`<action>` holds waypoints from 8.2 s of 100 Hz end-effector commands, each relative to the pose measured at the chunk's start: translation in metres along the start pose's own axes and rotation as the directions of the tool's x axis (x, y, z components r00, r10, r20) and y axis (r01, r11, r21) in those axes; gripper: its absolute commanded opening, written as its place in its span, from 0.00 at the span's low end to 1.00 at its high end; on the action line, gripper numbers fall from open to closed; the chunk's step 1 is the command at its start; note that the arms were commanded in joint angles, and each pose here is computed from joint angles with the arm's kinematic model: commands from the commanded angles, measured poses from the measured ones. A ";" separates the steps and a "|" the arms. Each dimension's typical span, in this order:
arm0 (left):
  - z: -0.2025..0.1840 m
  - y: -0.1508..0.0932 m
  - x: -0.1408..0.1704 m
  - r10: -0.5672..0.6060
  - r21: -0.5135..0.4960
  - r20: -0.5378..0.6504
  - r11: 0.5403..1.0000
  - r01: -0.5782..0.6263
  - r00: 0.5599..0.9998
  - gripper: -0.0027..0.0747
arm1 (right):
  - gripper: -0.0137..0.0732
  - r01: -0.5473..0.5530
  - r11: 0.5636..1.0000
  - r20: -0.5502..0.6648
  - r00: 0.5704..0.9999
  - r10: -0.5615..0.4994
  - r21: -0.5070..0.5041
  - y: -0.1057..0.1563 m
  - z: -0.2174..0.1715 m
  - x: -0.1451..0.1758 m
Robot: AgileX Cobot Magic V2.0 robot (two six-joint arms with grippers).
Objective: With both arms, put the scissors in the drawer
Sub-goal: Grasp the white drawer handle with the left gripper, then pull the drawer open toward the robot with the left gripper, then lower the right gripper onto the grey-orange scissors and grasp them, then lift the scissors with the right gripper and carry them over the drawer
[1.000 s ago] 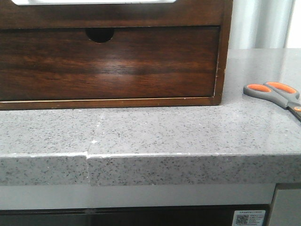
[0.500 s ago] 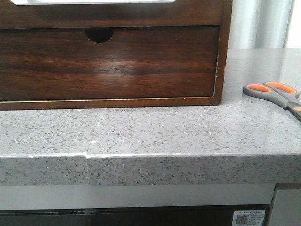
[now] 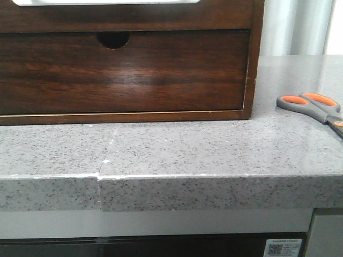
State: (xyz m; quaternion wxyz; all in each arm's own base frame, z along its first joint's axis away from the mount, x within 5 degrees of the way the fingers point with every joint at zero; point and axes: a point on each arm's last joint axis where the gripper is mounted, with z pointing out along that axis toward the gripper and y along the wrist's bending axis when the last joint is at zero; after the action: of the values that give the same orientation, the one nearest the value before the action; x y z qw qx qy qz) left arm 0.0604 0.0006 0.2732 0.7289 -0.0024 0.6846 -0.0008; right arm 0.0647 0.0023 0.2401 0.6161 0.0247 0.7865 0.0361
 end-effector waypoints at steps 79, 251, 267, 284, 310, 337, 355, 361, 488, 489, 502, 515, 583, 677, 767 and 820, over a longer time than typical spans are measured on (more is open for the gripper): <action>0.062 -0.071 -0.050 0.534 0.435 0.340 0.641 -0.633 0.774 0.48 | 0.09 0.000 1.000 0.087 0.996 0.000 -0.003 0.001 -0.001 -0.017; 0.136 -0.134 -0.048 0.840 0.422 0.429 0.139 -0.896 0.333 0.01 | 0.09 0.000 1.000 0.087 0.996 0.000 -0.003 0.001 -0.001 -0.017; 0.136 -0.134 -0.048 0.838 0.427 0.425 0.147 -0.892 0.341 0.01 | 0.09 0.000 1.000 0.087 0.996 0.000 -0.003 0.001 -0.001 -0.017; 0.136 -0.135 -0.048 0.830 0.434 0.429 0.156 -0.887 0.356 0.01 | 0.09 0.000 1.000 0.087 0.996 0.000 -0.003 0.001 -0.001 -0.017; 0.128 -0.130 -0.059 0.820 0.402 0.442 0.182 -0.898 0.364 0.01 | 0.09 0.000 1.000 0.087 0.996 0.000 -0.003 0.001 -0.001 -0.017; 0.112 -0.125 -0.064 0.771 0.403 0.483 0.225 -0.887 0.415 0.01 | 0.09 0.000 1.000 0.085 0.996 0.000 -0.003 0.001 -0.001 -0.017; 0.098 -0.126 -0.062 0.756 0.406 0.506 0.215 -0.888 0.415 0.01 | 0.09 0.000 1.000 0.085 0.996 0.000 -0.003 0.001 -0.001 -0.017; 0.092 -0.127 -0.062 0.743 0.409 0.523 0.212 -0.888 0.418 0.01 | 0.09 0.000 1.000 0.083 0.997 0.000 -0.003 0.001 -0.001 -0.017; 0.016 -0.128 -0.057 0.621 0.523 0.603 0.167 -0.836 0.501 0.01 | 0.09 0.000 1.000 0.065 0.998 0.000 -0.003 0.001 -0.001 -0.015; 0.016 -0.127 -0.057 0.622 0.523 0.601 0.168 -0.836 0.501 0.01 | 0.09 0.000 1.000 0.065 0.998 0.000 -0.003 0.001 -0.001 -0.015; 0.016 -0.122 -0.057 0.644 0.517 0.582 0.179 -0.837 0.497 0.01 | 0.09 0.000 1.000 0.065 0.998 0.000 -0.003 0.001 -0.001 -0.015; 0.017 -0.121 -0.057 0.659 0.513 0.570 0.182 -0.839 0.492 0.01 | 0.09 0.000 1.000 0.065 0.998 0.000 -0.003 0.001 -0.001 -0.015; 0.014 -0.115 -0.059 0.629 0.572 0.532 0.226 -0.788 0.567 0.41 | 0.09 0.000 1.000 0.058 0.998 0.000 -0.002 0.001 -0.001 -0.015; -0.010 -0.048 -0.086 0.329 0.663 0.480 0.470 -0.582 0.813 0.41 | 0.58 0.003 0.998 -0.565 0.824 -0.035 -0.057 0.030 0.137 -0.123; -0.009 -0.047 -0.085 0.345 0.662 0.469 0.473 -0.582 0.813 0.41 | 0.58 -0.020 0.999 -0.896 0.443 -0.022 -0.034 0.038 0.245 -0.096; -0.009 -0.047 -0.084 0.343 0.668 0.462 0.473 -0.575 0.818 0.41 | 0.33 -0.018 0.999 -0.911 0.413 -0.021 -0.032 0.037 0.249 -0.090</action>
State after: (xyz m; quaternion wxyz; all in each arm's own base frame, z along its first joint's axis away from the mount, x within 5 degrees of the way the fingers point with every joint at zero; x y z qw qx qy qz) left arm 0.0493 -0.0454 0.3434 0.6910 0.5095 0.5066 -0.0790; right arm 0.3273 0.0384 0.2550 0.0650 -0.0099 0.9964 0.0538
